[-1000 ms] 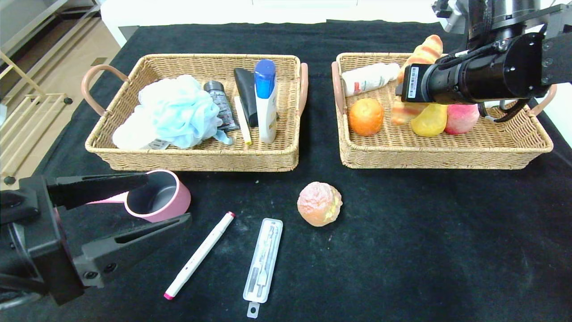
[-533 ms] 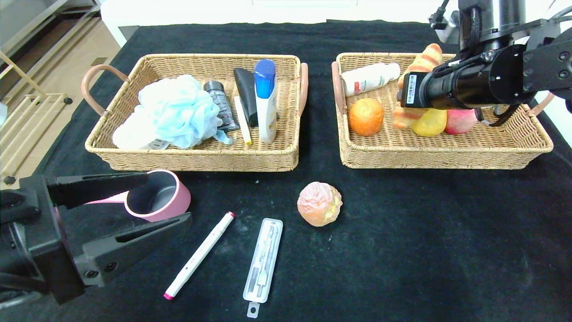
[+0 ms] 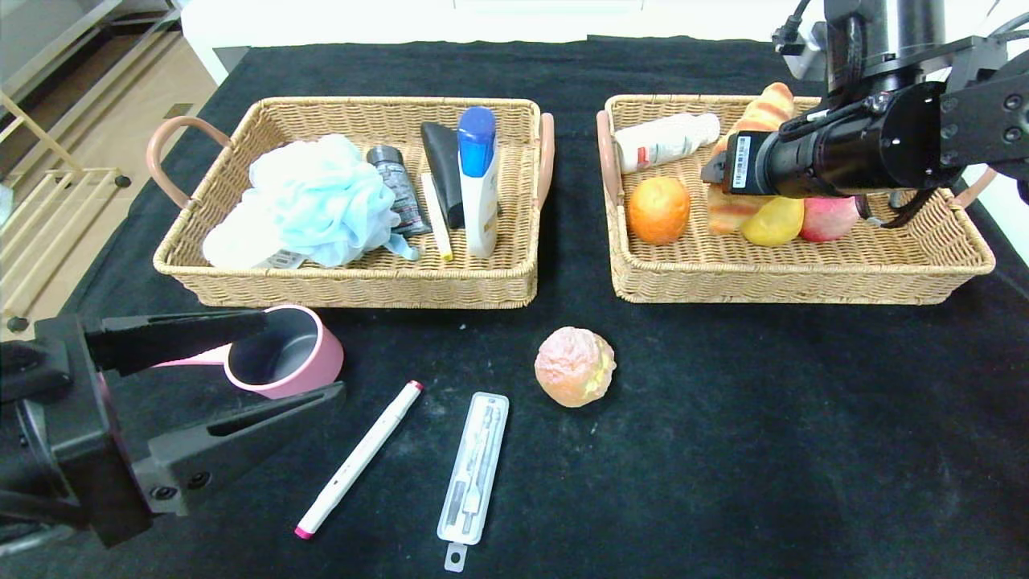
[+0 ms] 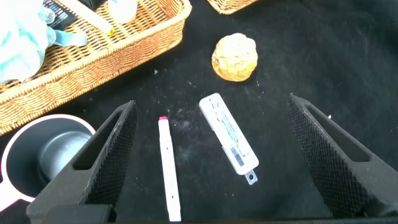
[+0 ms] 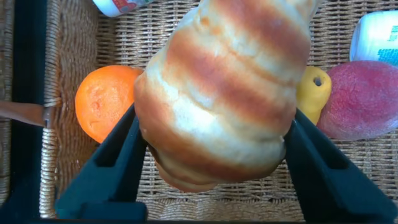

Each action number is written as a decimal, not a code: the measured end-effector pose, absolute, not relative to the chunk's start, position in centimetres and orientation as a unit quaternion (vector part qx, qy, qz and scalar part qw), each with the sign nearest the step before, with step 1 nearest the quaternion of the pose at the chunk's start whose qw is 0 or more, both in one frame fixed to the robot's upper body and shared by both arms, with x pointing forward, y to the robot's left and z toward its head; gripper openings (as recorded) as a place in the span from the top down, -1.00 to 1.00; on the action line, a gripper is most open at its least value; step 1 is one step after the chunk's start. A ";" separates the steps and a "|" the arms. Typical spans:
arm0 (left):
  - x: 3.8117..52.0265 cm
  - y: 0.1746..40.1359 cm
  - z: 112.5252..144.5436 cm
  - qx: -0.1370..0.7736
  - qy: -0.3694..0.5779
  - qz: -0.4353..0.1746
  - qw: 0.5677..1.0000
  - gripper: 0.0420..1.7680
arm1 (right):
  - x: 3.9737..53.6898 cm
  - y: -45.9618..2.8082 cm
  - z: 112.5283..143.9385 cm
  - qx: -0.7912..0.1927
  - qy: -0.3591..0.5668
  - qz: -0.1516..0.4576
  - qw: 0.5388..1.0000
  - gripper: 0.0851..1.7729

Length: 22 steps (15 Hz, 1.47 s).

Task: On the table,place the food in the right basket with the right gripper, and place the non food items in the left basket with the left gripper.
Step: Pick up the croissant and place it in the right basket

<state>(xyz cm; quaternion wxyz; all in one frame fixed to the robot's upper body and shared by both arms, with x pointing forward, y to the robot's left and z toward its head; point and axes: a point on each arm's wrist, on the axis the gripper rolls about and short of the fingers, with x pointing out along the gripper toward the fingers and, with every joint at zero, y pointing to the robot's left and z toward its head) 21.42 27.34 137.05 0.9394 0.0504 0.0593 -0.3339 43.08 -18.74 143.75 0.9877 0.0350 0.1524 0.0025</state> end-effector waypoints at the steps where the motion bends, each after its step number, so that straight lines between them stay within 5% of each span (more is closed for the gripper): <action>1: 21.4 27.3 137.1 0.050 0.059 -0.334 0.939 -0.94 | 43.1 -18.7 143.8 0.035 0.153 0.002 0.988 -0.61; 13: 21.3 27.4 137.1 0.051 0.057 -0.334 0.939 -0.94 | 42.5 -18.4 143.9 0.032 0.157 0.010 0.987 -0.86; 22: 21.2 27.6 137.3 0.050 0.051 -0.330 0.941 -0.94 | 37.5 -15.9 143.3 0.036 0.203 0.063 0.976 -0.90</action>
